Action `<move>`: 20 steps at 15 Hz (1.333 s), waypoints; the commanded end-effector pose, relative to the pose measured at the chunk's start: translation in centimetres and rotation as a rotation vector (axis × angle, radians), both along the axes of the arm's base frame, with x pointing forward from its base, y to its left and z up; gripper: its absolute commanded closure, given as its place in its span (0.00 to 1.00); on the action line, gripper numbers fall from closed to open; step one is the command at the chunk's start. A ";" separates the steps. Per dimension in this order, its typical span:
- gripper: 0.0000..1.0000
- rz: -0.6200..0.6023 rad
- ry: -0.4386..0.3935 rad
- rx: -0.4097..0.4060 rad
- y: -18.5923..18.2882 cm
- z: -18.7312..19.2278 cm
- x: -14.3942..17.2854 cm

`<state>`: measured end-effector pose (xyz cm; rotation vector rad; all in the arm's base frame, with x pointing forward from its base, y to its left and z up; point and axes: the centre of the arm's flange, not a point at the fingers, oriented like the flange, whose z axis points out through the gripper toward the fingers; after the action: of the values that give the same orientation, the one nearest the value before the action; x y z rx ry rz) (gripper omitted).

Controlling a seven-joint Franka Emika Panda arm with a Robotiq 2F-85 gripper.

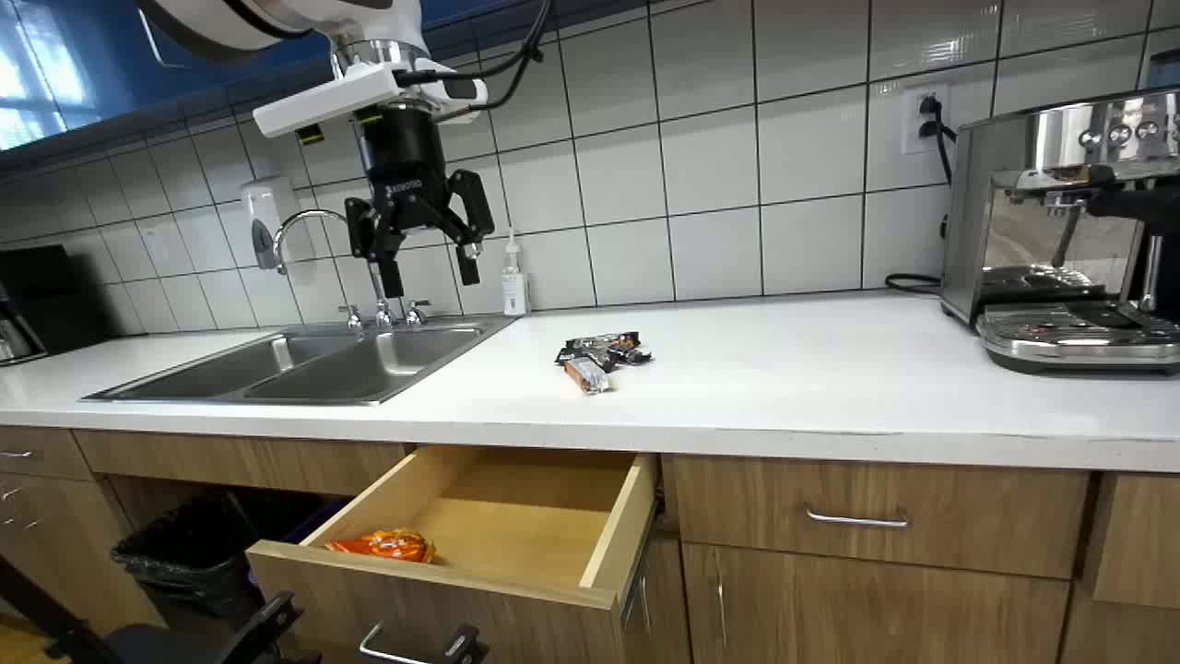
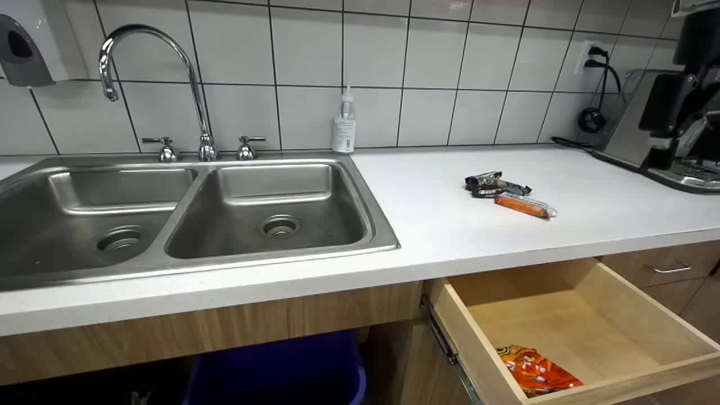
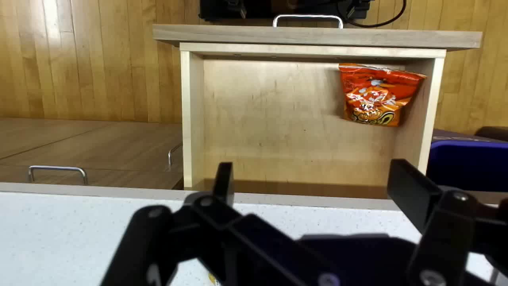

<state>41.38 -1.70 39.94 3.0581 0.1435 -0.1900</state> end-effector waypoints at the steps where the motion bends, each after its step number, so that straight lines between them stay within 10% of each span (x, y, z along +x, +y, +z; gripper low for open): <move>1: 0.00 0.000 0.000 0.000 0.0 0.0 0.0; 20: 0.00 -0.001 -0.098 -0.003 -0.2 -1.1 2.3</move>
<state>42.56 -1.57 39.54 3.0623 0.1468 -0.0667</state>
